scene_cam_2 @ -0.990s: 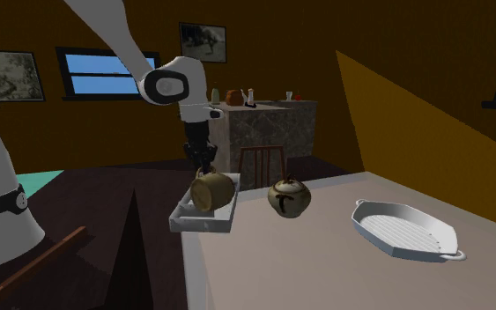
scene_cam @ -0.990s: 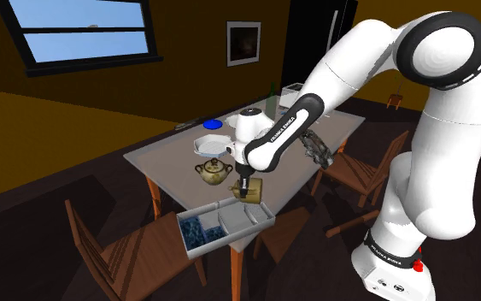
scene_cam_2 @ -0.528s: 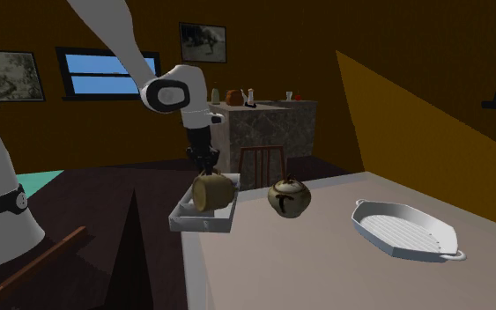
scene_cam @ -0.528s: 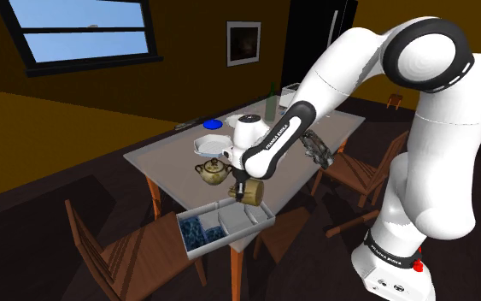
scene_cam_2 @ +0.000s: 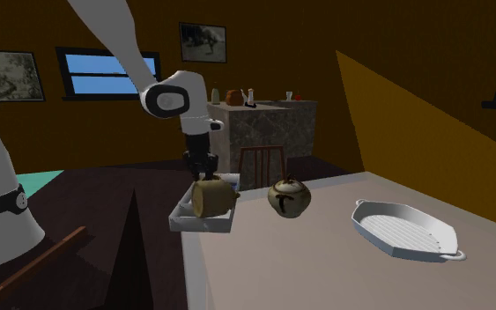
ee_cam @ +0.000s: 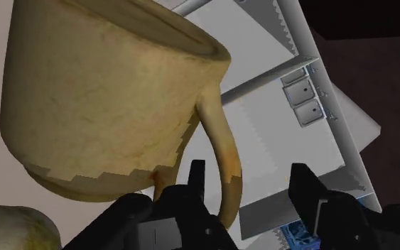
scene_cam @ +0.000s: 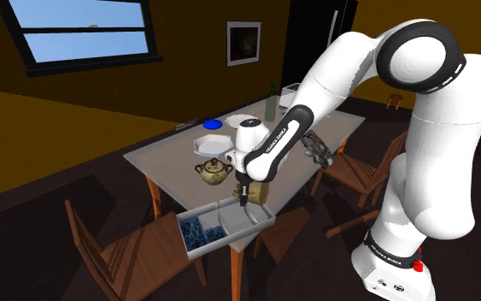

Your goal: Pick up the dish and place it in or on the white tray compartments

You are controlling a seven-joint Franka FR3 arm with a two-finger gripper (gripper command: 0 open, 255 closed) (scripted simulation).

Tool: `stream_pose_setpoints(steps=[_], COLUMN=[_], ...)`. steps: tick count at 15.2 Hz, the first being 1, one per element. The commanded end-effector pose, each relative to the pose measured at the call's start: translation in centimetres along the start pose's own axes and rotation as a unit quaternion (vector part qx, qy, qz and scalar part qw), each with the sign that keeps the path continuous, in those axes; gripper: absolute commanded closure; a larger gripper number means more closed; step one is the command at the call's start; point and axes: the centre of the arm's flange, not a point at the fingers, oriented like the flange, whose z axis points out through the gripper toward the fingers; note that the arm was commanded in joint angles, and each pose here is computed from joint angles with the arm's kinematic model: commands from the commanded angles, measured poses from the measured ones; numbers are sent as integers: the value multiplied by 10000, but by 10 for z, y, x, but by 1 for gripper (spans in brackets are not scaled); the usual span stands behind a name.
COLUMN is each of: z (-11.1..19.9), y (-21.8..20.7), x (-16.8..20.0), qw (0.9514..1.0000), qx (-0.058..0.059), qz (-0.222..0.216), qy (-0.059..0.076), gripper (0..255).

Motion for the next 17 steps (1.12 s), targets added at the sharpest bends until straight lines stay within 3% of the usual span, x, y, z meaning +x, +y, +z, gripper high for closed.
stream_pose_setpoints(steps=[1,5,9,17], z=[2,1,-49,-49], y=[0,0,1,1], x=[-1,-1,0,0], qw=[10000,10000,10000,10000], qx=[9,10,10,10], qz=[6,6,6,6], qy=[-25,-25,-25,-25], gripper=[0,0,0,0])
